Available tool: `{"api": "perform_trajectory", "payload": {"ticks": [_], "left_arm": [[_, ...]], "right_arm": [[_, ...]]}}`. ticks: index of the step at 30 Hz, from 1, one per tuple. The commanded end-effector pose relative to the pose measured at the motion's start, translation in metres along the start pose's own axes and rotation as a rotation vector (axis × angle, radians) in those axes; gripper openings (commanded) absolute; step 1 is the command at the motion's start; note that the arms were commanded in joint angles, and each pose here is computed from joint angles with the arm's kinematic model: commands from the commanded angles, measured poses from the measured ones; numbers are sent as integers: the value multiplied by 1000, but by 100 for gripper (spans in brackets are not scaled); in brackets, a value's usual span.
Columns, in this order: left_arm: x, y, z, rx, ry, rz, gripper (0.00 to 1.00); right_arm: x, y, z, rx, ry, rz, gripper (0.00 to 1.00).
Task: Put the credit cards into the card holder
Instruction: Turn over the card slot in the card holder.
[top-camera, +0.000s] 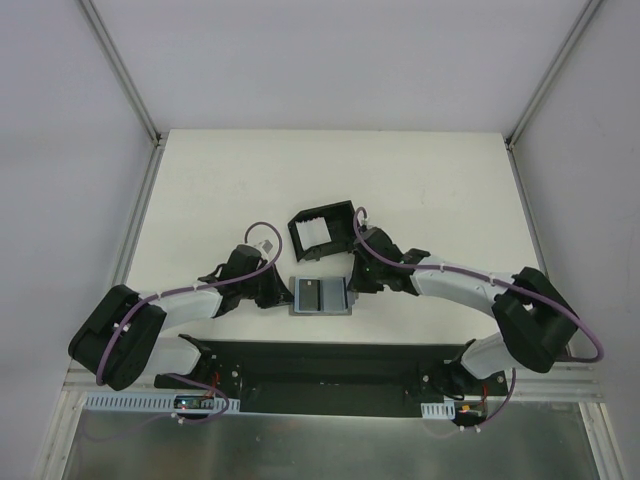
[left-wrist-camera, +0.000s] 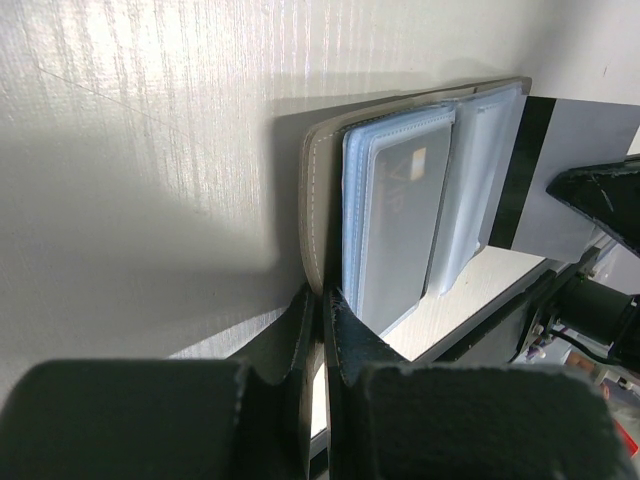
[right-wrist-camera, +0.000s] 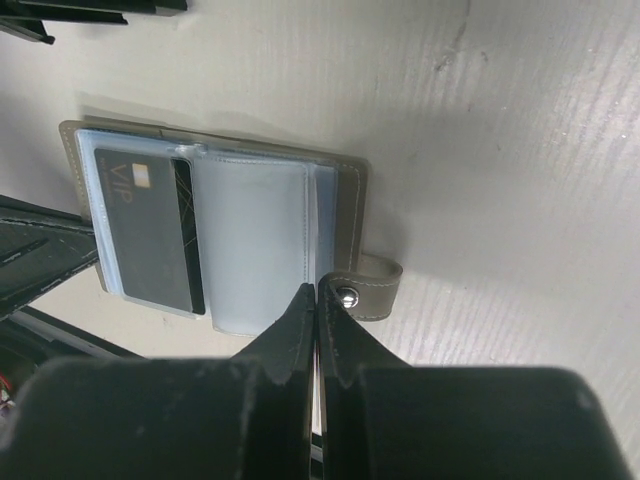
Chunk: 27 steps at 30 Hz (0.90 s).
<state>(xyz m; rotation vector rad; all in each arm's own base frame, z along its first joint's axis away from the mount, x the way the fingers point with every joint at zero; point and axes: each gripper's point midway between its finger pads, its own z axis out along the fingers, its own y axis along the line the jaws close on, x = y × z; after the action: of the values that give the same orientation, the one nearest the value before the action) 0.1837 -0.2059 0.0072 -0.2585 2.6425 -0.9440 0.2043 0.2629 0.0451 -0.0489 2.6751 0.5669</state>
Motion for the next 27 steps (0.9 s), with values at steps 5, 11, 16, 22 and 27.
{"api": "perform_trajectory", "payload": {"ticks": [5, 11, 16, 22, 27], "left_arm": [[34, 59, -5, -226, 95, -10, 0], [34, 59, -5, -226, 100, -5, 0], [34, 59, -5, -226, 100, -5, 0], [34, 59, -5, -224, 99, -3, 0], [32, 57, -5, -221, 96, -2, 0]], "right_arm": [[13, 2, 15, -38, 55, 26, 0], [18, 8, 24, -64, 86, 25, 0], [16, 15, 24, -82, 71, 26, 0], [12, 25, 2, -13, 63, -60, 0], [4, 49, -7, 10, 34, -133, 0]]}}
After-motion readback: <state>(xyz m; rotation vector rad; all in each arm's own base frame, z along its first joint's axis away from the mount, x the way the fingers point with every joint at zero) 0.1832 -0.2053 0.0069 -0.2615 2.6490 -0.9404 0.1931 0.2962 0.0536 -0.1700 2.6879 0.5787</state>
